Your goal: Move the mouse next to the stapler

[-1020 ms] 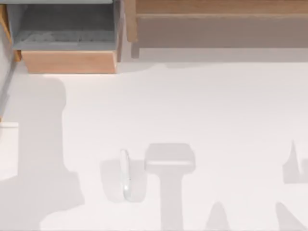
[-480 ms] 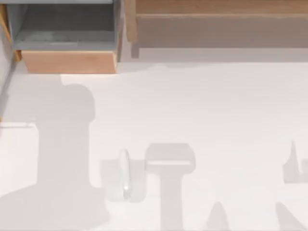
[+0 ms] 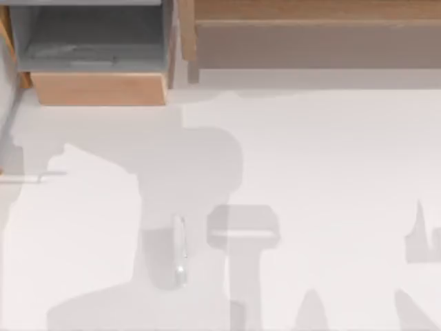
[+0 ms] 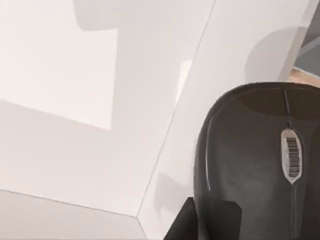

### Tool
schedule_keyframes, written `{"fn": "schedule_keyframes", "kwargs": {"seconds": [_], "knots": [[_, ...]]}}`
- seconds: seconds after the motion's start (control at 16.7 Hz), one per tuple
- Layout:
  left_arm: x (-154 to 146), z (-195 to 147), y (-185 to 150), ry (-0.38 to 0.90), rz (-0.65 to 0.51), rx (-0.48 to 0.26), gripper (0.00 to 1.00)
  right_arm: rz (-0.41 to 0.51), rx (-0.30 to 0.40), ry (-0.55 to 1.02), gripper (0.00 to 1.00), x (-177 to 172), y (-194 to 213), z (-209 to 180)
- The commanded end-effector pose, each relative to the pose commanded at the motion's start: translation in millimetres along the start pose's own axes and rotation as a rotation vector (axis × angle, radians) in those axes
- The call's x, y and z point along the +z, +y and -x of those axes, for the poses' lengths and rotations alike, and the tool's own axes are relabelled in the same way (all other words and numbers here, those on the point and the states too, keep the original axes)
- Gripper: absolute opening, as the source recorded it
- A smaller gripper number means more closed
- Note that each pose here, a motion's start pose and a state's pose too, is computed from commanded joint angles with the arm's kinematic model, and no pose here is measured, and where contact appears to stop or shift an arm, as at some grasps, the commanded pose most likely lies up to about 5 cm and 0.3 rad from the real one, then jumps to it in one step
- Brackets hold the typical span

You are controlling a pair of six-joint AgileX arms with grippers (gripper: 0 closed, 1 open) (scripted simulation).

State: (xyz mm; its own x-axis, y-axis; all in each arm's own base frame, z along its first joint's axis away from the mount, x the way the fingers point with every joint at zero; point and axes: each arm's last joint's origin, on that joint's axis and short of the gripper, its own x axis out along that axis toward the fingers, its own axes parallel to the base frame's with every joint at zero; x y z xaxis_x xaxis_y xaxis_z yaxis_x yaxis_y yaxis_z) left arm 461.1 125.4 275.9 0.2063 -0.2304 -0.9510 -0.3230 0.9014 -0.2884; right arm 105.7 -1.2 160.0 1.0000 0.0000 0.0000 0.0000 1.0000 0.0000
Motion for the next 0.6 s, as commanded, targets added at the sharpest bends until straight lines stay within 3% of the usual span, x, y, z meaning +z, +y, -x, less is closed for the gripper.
{"fn": "schedule_keyframes", "kwargs": {"seconds": [0.6], "knots": [[-36.7,-17.1,-102.8,0.110,0.126,-0.019,0.00,0.000,0.000,0.000,1.00,0.0,0.0,0.0]]}}
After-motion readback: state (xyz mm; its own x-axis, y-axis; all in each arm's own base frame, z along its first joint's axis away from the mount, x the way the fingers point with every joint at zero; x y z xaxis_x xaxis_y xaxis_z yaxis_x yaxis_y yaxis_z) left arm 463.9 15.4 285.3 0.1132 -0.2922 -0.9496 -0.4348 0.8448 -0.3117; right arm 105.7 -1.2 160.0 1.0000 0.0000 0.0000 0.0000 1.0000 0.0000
